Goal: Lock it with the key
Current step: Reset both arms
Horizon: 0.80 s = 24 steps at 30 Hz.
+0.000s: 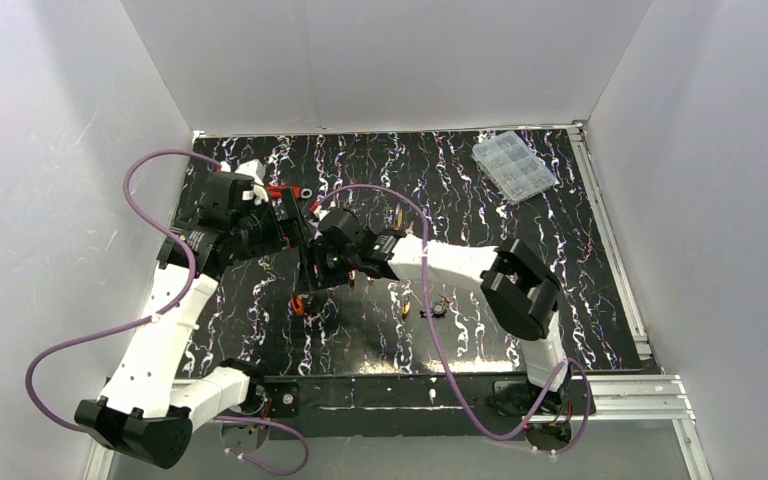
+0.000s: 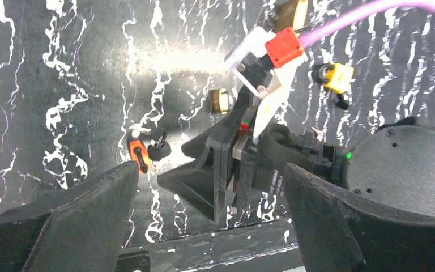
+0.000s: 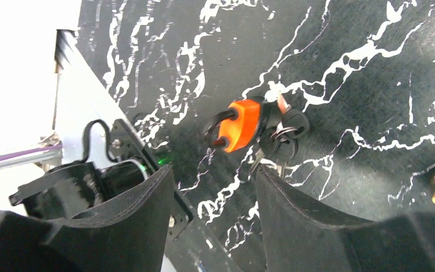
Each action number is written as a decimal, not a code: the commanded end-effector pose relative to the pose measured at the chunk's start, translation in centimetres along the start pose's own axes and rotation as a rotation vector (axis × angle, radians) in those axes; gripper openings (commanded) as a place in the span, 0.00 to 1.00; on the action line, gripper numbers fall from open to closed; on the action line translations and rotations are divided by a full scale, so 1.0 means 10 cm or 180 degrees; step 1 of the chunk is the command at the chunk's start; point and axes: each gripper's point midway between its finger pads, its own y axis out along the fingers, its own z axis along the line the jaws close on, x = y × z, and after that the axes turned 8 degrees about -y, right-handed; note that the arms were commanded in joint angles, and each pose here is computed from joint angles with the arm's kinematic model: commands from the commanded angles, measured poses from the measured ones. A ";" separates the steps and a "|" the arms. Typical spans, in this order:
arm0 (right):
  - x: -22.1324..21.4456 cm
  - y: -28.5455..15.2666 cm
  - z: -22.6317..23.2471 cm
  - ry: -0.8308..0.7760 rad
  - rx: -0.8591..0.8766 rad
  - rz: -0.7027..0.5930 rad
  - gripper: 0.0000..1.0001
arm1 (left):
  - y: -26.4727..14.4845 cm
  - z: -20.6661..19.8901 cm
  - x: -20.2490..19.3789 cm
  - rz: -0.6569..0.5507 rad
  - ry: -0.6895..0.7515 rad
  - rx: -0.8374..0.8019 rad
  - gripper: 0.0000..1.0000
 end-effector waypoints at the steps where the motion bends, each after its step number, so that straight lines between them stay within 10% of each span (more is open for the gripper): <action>1: 0.35 -0.49 0.31 -0.0152 0.0132 -0.0407 0.61 | -0.26 -0.20 0.09 -0.0083 0.0112 -0.0316 0.98; 24: 0.81 -2.87 -0.08 -0.0222 -0.0524 -0.1951 0.67 | -0.41 -1.15 0.16 -0.0218 0.0890 -0.0549 0.98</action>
